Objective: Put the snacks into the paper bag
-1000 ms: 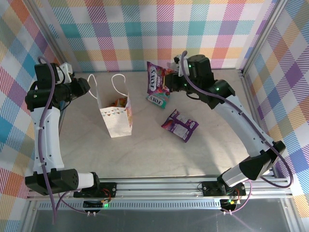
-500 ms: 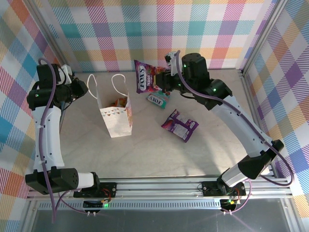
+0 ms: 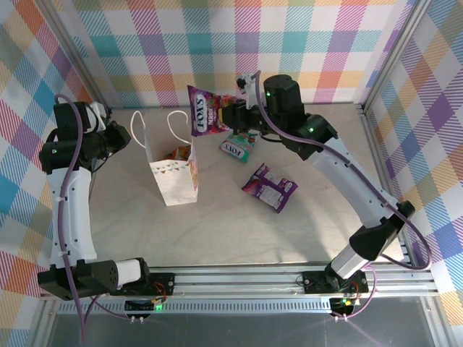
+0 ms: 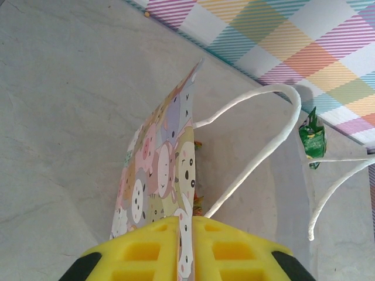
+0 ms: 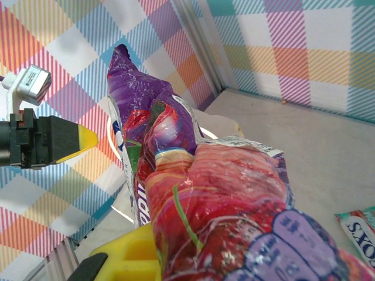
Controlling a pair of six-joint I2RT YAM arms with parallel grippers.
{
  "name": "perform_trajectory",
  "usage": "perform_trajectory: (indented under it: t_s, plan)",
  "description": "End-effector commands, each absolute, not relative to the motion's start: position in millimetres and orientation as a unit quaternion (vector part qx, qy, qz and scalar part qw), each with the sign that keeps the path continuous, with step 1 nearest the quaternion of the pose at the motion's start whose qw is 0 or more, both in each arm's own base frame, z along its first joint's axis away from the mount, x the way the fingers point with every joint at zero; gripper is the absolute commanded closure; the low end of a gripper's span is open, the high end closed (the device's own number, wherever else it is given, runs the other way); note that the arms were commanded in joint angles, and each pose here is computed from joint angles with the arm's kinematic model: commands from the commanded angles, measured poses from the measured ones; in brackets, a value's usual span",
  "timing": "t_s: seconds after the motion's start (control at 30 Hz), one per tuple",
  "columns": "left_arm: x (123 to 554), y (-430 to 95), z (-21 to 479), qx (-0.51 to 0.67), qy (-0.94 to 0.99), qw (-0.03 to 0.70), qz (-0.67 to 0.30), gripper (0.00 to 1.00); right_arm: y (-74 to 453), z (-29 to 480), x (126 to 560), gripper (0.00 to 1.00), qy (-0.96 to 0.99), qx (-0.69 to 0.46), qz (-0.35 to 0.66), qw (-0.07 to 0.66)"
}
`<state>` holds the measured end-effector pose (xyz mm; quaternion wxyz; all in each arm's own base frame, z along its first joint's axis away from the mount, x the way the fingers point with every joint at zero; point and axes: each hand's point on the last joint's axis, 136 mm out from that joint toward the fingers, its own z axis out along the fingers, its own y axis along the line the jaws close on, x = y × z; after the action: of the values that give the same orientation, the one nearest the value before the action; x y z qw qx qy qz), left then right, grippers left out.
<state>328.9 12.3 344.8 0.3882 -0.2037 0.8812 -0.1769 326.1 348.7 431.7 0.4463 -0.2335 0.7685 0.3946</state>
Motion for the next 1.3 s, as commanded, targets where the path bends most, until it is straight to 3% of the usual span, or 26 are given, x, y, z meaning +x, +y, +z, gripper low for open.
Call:
perform_trajectory:
  t_s: [0.0, 0.23, 0.57, 0.77, 1.0, 1.27]
  plan:
    - [326, 2, 353, -0.183, 0.872, 0.407, -0.203, 0.81, 362, 482, 311, 0.90, 0.712, -0.253, 0.442, 0.483]
    - [330, -15, 378, -0.120, 0.857, 0.443, -0.235, 0.58, 378, 495, 304, 0.90, 0.695, -0.269, 0.456, 0.486]
    - [353, -2, 355, -0.116, 0.884, 0.410, -0.193, 0.56, 413, 498, 310, 0.90, 0.693, -0.267, 0.480, 0.468]
    - [361, 4, 349, -0.125, 0.886, 0.407, -0.182, 0.62, 437, 498, 310, 0.90, 0.693, -0.275, 0.486, 0.456]
    - [360, 13, 338, -0.162, 0.889, 0.396, -0.167, 0.81, 453, 491, 319, 0.90, 0.710, -0.257, 0.475, 0.451]
    - [355, 13, 329, -0.182, 0.890, 0.382, -0.173, 0.84, 467, 472, 332, 0.90, 0.728, -0.232, 0.468, 0.444]
